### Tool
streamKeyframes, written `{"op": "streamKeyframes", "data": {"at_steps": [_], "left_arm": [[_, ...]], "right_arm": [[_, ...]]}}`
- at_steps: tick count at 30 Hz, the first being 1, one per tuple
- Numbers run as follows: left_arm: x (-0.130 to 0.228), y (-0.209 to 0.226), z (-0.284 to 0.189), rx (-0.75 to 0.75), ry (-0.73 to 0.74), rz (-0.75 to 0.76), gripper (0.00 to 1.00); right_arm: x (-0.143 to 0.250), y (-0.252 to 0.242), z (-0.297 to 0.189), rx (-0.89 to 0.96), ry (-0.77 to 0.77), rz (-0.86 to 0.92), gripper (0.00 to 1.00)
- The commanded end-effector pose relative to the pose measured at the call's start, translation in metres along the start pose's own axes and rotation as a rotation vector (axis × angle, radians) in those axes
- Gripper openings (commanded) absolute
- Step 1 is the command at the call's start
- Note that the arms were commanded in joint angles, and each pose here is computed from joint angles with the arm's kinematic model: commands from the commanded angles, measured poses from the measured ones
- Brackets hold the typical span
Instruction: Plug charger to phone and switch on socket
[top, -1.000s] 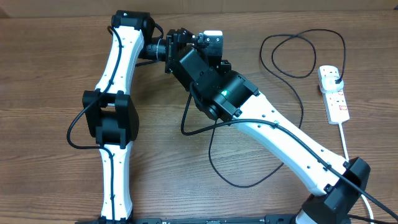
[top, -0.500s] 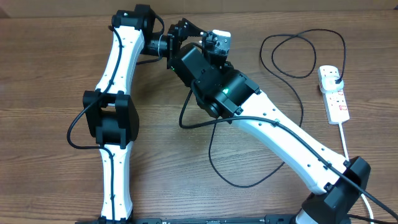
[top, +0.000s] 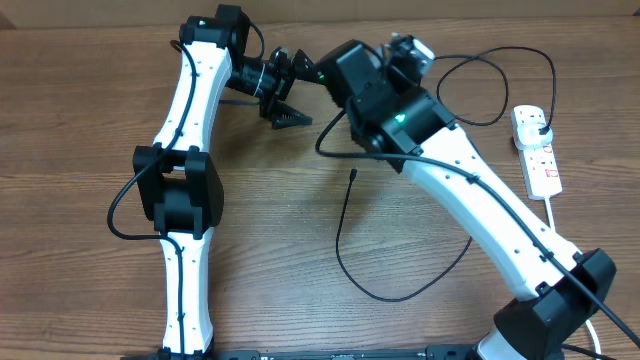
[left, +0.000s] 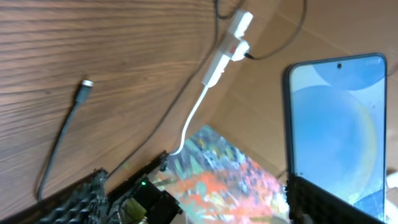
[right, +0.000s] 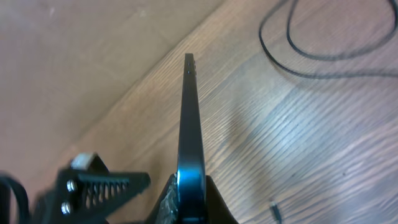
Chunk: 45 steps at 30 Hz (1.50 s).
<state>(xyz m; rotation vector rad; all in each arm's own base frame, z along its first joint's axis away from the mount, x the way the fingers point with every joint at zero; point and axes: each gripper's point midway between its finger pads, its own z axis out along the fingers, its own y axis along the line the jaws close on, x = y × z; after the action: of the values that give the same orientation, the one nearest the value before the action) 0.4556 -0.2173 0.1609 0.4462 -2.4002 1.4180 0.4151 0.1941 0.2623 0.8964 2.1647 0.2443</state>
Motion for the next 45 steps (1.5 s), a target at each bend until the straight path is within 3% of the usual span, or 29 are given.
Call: {"op": "streamKeyframes", "data": {"at_steps": [1, 6, 16, 24, 32, 37, 45], "left_arm": [[-0.003, 0.001, -0.004, -0.041, -0.038, 0.031, 0.99], [0.014, -0.020, -0.004, 0.085, 0.054, -0.094, 0.99], [0.007, -0.036, -0.006, 0.151, 0.063, -0.153, 1.00], [0.008, -0.036, -0.006, 0.149, 0.065, -0.179, 1.00], [-0.014, -0.010, -0.005, 0.007, -0.066, -0.172, 1.00], [-0.016, -0.013, -0.004, 0.013, -0.074, -0.120, 1.00], [0.004, -0.070, -0.012, 0.292, 0.099, 0.028, 1.00]], "right_arm": [[-0.020, 0.009, -0.019, -0.078, 0.046, 0.301, 0.04], [-0.019, 0.008, -0.012, -0.076, 0.151, 0.507, 0.04], [-0.020, 0.007, -0.012, -0.075, 0.151, 0.520, 0.04], [-0.019, 0.005, -0.012, -0.061, 0.157, 0.559, 0.04], [-0.010, 0.007, -0.013, -0.064, 0.209, 0.555, 0.04], [-0.011, 0.007, -0.013, -0.062, 0.203, 0.555, 0.04], [-0.015, 0.011, -0.013, -0.080, 0.192, 0.579, 0.04]]}}
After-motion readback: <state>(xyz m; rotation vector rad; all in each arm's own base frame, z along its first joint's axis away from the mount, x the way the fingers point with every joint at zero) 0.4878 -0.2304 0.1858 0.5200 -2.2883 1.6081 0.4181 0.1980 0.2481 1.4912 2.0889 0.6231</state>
